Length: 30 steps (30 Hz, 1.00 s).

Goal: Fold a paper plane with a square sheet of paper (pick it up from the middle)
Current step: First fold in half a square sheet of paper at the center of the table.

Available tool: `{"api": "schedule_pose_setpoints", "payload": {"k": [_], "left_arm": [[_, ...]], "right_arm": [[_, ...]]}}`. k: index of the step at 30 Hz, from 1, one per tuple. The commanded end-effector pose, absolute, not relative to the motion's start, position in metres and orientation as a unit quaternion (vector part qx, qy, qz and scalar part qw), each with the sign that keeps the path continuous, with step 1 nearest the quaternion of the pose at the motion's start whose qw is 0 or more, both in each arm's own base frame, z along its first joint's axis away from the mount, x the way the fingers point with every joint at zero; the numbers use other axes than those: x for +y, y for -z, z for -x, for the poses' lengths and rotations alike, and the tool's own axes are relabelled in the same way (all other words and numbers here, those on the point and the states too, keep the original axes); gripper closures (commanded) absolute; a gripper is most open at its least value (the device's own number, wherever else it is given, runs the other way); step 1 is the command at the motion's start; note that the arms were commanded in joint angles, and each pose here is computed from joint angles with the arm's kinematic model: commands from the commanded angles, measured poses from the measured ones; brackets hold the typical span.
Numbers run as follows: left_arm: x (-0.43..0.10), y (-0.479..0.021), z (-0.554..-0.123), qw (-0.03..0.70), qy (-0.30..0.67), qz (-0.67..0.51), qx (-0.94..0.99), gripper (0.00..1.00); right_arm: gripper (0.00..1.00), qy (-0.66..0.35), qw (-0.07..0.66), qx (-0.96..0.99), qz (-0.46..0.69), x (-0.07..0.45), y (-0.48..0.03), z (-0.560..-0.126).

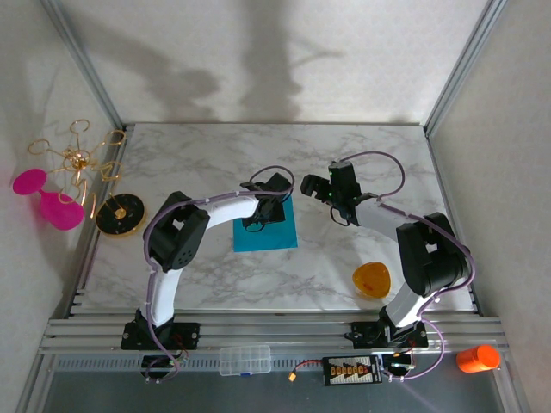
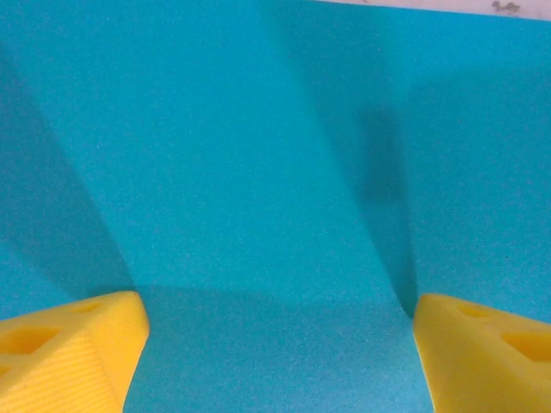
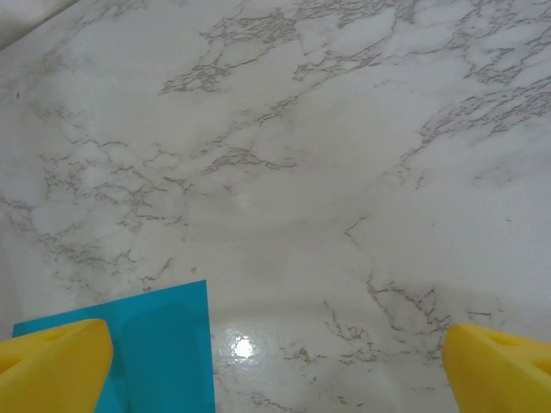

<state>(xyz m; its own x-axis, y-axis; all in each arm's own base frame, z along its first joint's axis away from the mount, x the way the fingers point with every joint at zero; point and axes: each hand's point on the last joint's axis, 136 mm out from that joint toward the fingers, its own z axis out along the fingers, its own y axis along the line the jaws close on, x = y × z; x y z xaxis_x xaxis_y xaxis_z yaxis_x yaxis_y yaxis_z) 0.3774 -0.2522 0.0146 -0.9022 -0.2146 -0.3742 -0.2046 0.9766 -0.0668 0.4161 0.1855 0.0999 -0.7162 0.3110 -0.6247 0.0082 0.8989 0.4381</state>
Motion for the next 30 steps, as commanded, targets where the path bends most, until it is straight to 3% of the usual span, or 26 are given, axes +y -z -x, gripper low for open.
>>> {"api": "schedule_pose_setpoints", "payload": {"k": [1,13,21,30], "left_arm": [[-0.238,0.029,-0.354,0.135,-0.028,0.102,0.985,0.2],[-0.238,0.032,-0.351,0.13,-0.028,0.105,0.986,0.25],[-0.244,0.022,-0.356,0.139,-0.009,0.109,0.984,0.34],[-0.276,-0.056,-0.369,0.196,0.131,0.119,0.964,0.69]], "right_arm": [[0.01,-0.204,0.374,0.9,-0.094,0.185,-0.109,-0.423],[0.01,-0.208,0.374,0.899,-0.096,0.185,-0.109,-0.421],[0.01,-0.208,0.375,0.898,-0.097,0.184,-0.11,-0.421],[0.01,-0.207,0.382,0.895,-0.102,0.183,-0.118,-0.422]]}}
